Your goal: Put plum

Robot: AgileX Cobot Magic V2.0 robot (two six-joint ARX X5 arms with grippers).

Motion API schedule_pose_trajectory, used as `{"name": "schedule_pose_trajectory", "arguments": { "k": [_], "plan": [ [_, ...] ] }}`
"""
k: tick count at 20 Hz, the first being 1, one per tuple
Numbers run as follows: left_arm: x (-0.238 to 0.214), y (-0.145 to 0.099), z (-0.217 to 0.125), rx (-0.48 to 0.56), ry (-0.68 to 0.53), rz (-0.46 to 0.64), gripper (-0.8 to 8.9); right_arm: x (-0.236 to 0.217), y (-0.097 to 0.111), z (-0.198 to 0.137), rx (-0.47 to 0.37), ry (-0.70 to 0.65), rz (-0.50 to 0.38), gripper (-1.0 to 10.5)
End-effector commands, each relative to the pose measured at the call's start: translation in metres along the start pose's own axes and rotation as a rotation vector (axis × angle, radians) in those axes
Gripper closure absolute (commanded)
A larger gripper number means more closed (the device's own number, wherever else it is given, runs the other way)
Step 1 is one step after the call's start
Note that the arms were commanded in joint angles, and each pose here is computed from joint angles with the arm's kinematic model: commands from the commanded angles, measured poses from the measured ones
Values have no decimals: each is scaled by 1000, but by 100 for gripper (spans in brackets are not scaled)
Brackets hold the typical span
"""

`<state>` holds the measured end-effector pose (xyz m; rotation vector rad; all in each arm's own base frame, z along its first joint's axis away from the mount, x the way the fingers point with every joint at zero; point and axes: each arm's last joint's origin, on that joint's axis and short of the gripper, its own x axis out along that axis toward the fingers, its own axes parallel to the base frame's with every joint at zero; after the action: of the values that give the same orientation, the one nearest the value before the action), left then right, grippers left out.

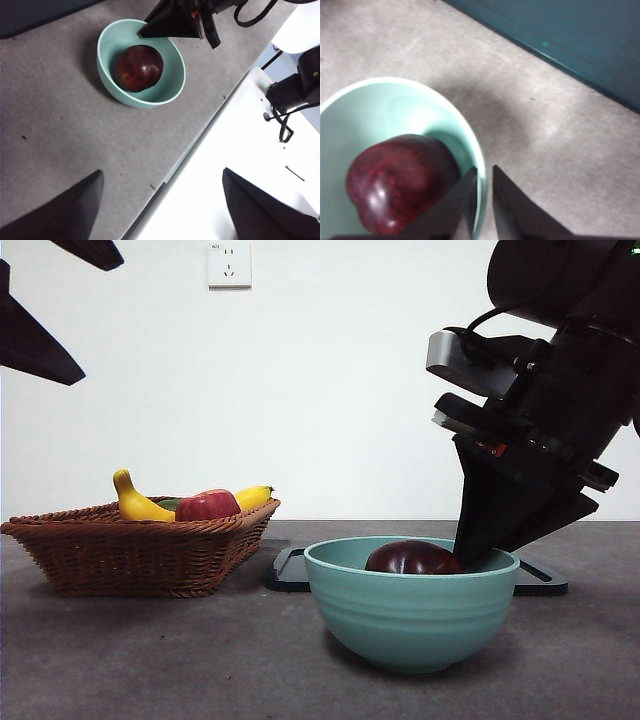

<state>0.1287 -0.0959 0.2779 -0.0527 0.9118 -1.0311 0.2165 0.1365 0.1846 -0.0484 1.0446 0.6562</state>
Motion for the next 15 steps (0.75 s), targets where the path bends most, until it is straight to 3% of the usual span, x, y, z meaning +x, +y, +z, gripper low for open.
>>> {"name": "schedule_pose_trajectory", "arguments": {
  "k": [1,10,15],
  "plan": [
    [0,-2,3,15,-7,-9,439,3,2,1,7,3,19,936],
    [0,-2,3,15,-7,-9,439,-13,7,21,42,-87,29,936],
    [0,-2,3,15,-7,-9,439,-33,3,51,61,-189,-40,936]
  ]
}}
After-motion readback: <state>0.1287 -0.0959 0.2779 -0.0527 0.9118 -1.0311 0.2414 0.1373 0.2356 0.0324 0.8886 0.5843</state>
